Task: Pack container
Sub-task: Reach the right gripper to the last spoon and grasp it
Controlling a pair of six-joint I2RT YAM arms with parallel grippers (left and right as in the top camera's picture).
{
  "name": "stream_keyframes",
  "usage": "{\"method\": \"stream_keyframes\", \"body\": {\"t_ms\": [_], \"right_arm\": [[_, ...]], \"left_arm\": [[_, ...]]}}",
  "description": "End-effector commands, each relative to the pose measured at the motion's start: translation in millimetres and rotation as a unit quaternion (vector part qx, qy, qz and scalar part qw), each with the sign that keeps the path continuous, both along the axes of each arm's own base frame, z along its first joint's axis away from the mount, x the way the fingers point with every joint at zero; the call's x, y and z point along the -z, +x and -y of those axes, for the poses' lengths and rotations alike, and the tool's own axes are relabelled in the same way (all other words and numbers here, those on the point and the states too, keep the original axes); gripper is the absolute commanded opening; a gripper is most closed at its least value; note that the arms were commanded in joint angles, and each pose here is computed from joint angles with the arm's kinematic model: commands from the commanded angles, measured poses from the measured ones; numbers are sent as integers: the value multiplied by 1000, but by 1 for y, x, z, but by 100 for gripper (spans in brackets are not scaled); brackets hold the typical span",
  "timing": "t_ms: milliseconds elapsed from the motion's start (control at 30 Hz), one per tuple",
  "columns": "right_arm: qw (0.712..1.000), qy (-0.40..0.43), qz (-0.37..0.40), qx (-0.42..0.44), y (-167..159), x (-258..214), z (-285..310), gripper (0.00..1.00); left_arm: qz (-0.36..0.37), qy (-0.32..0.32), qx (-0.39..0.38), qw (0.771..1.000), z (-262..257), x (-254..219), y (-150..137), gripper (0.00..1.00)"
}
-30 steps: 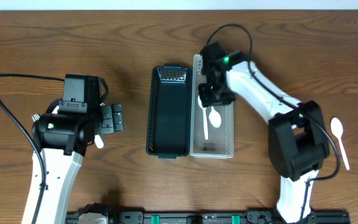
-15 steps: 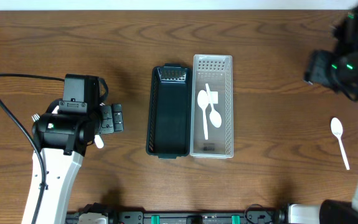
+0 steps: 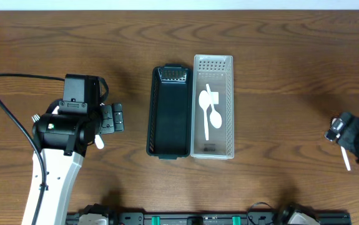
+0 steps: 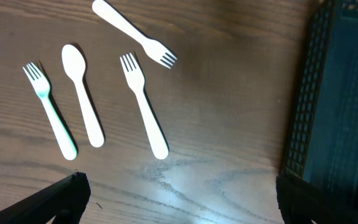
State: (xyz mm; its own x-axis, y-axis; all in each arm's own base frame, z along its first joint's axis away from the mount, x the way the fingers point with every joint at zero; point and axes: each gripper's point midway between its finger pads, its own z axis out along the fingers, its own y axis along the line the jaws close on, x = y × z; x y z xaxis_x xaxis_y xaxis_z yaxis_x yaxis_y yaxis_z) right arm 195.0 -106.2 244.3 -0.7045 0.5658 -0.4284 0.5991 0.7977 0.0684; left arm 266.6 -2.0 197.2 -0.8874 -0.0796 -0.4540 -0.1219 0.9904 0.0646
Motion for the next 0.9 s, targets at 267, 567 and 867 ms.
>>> {"method": "stream_keyframes", "body": {"t_ms": [267, 567, 867], "right_arm": [[992, 96, -51, -61, 40, 91, 59, 99], [980, 102, -164, -36, 40, 167, 96, 99], [981, 40, -191, -15, 52, 193, 128, 97]], "left_arm": [[7, 0, 2, 1000, -1, -5, 3, 98], [6, 0, 2, 1000, -1, -5, 3, 98], [6, 0, 2, 1000, -1, -5, 3, 98]]}}
